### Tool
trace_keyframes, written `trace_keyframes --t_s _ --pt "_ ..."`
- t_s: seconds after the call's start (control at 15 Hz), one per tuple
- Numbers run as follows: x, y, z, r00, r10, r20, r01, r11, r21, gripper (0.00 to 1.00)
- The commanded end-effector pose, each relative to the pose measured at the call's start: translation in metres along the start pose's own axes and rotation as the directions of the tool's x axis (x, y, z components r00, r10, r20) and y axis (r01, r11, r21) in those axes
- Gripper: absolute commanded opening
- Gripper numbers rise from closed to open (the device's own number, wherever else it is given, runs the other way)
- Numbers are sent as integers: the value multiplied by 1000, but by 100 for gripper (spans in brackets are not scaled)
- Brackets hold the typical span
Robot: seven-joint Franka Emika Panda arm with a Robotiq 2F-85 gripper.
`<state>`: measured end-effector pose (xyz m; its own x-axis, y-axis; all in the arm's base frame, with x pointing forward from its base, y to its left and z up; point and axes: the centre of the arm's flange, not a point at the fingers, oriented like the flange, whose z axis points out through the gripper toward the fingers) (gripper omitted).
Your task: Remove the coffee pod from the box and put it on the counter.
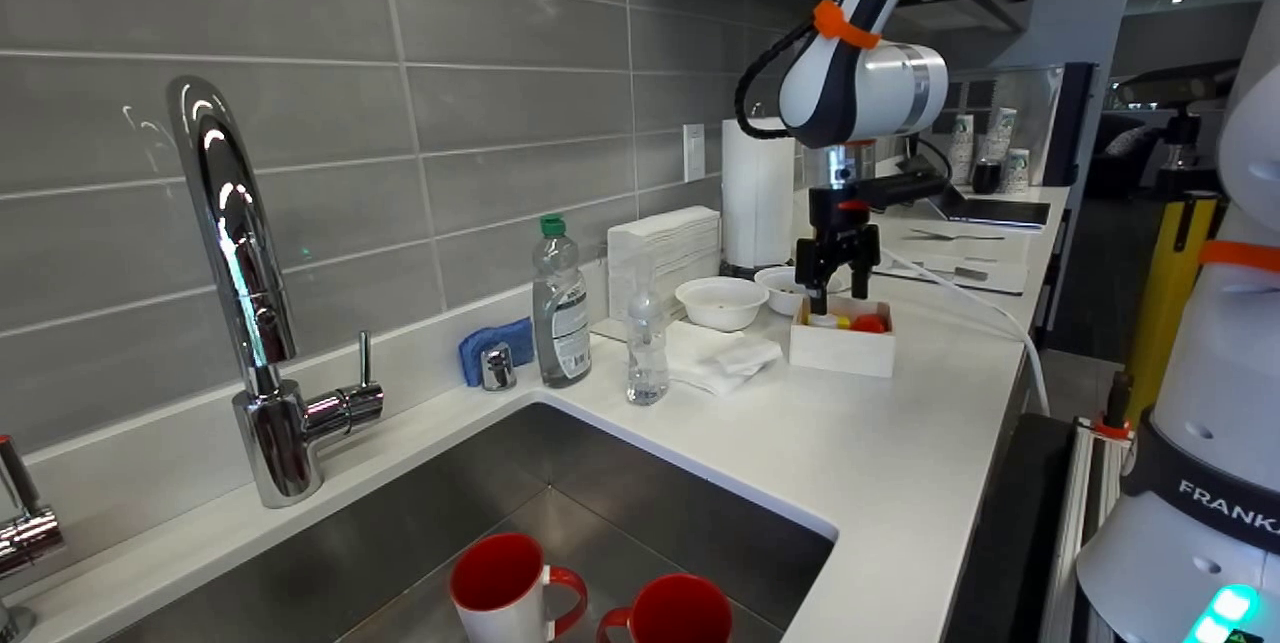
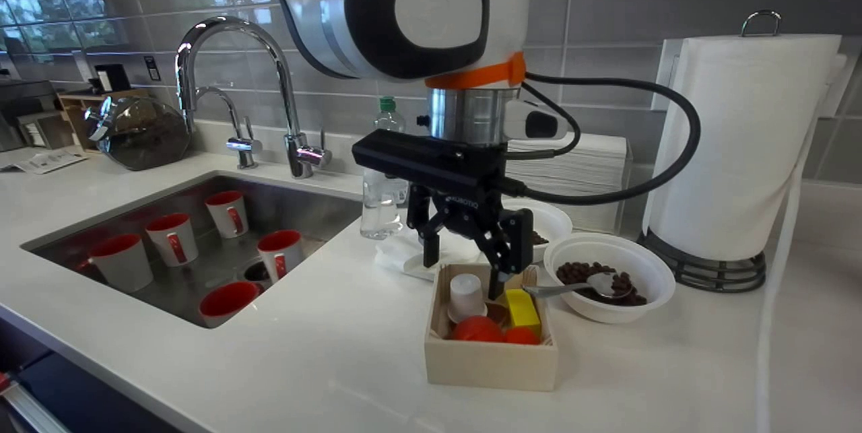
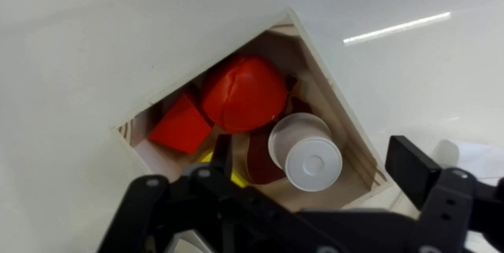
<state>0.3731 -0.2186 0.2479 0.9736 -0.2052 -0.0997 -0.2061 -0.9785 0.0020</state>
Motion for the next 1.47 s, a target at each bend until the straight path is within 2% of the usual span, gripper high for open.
trace_keyframes --t_s 0.0,0.13,0.2,0.27,0.33,0.47,0.53,0.6,0.67,0.73,0.8,0.87,1.0,1.2,1.27,1.4 --pt "14 4 8 1000 1 -30 -1 1000 3 100" --pt "17 4 9 999 0 -35 0 1000 0 98" --pt "18 4 9 999 -1 -37 1 1000 0 74" --pt "19 4 9 999 -2 -40 2 1000 -3 73" --pt "19 4 10 999 -5 -42 5 1000 -6 68" --pt "21 4 11 999 -5 -46 5 1000 -10 49" --pt "21 4 11 999 -5 -48 4 1000 -11 48" --pt "22 4 12 999 -2 -49 1 1000 -13 54" --pt "23 4 13 999 -1 -48 0 1000 -14 56" --pt "23 4 14 999 0 -47 -1 1000 -14 61" --pt "23 3 15 999 0 -44 -1 1000 -14 71" --pt "24 2 16 999 -1 -42 0 1000 -14 67" --pt "24 1 17 999 -3 -40 3 1000 -14 76" --pt "25 0 20 999 -7 -37 6 1000 -17 60" --pt "25 -1 21 999 -8 -35 7 1000 -18 41" --pt "26 -1 23 999 -10 -36 9 1000 -19 34"
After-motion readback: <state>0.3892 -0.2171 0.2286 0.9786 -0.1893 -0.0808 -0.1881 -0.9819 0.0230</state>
